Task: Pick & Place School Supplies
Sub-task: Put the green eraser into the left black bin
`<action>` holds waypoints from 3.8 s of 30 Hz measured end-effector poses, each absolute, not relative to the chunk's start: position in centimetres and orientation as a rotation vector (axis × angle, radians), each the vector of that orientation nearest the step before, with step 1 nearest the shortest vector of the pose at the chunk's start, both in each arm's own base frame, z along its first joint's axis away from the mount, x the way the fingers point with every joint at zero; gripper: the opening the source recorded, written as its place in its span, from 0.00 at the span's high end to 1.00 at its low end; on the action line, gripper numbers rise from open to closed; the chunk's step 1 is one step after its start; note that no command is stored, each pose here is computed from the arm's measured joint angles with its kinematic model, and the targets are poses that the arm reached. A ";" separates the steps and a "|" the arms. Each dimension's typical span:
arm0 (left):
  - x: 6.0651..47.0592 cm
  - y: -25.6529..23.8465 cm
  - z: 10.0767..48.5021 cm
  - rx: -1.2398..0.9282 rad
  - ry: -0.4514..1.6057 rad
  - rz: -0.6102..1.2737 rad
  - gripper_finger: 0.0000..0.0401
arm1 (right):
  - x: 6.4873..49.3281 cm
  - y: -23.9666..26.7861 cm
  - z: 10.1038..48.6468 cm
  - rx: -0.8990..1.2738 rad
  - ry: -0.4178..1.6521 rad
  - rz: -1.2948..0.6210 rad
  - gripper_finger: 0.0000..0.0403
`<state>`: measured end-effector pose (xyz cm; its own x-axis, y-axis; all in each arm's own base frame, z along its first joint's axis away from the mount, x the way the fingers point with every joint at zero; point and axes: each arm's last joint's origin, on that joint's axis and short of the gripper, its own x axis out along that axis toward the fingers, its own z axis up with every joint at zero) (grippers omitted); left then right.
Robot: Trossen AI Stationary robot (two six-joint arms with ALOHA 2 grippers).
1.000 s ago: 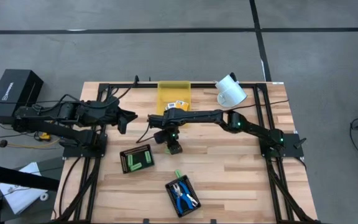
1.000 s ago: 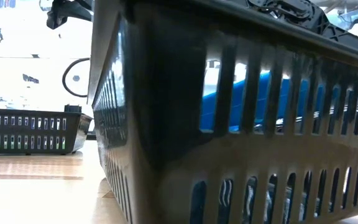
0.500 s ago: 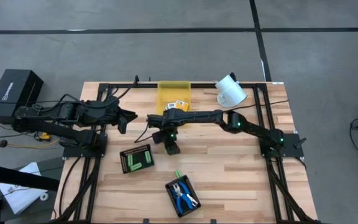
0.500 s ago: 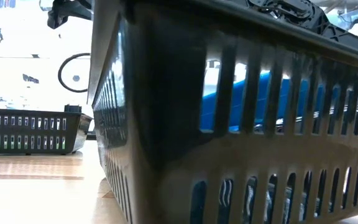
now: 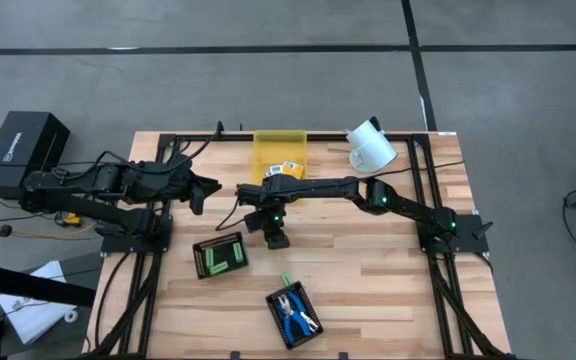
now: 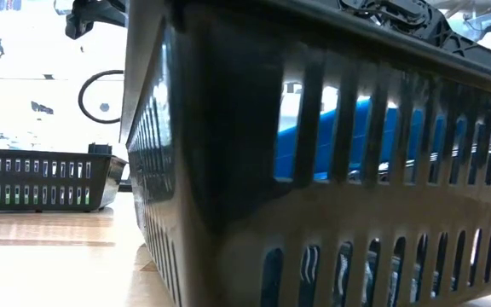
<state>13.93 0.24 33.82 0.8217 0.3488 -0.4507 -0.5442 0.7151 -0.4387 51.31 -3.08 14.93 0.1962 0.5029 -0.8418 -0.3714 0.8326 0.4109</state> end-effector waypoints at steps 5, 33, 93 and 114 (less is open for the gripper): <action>13.9 0.2 33.8 -0.592 0.351 0.506 0.75 | 51.2 -3.4 14.9 0.132 1.232 0.612 0.60; 13.9 0.2 33.8 -0.589 0.361 0.488 0.75 | 50.7 -5.9 13.0 0.181 1.264 0.562 0.59; 14.1 0.2 34.0 -0.607 0.338 0.474 0.75 | 50.4 -6.3 14.3 0.194 1.229 0.671 0.86; 14.1 0.2 34.0 -0.607 0.338 0.474 0.75 | 50.7 -6.4 13.9 0.130 1.218 0.654 0.86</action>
<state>14.08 0.16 34.02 0.8404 0.3233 -0.4351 -0.5166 0.7207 -0.4624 50.69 -6.42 13.86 0.1890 0.5300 -0.8266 -0.3960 0.8115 0.4297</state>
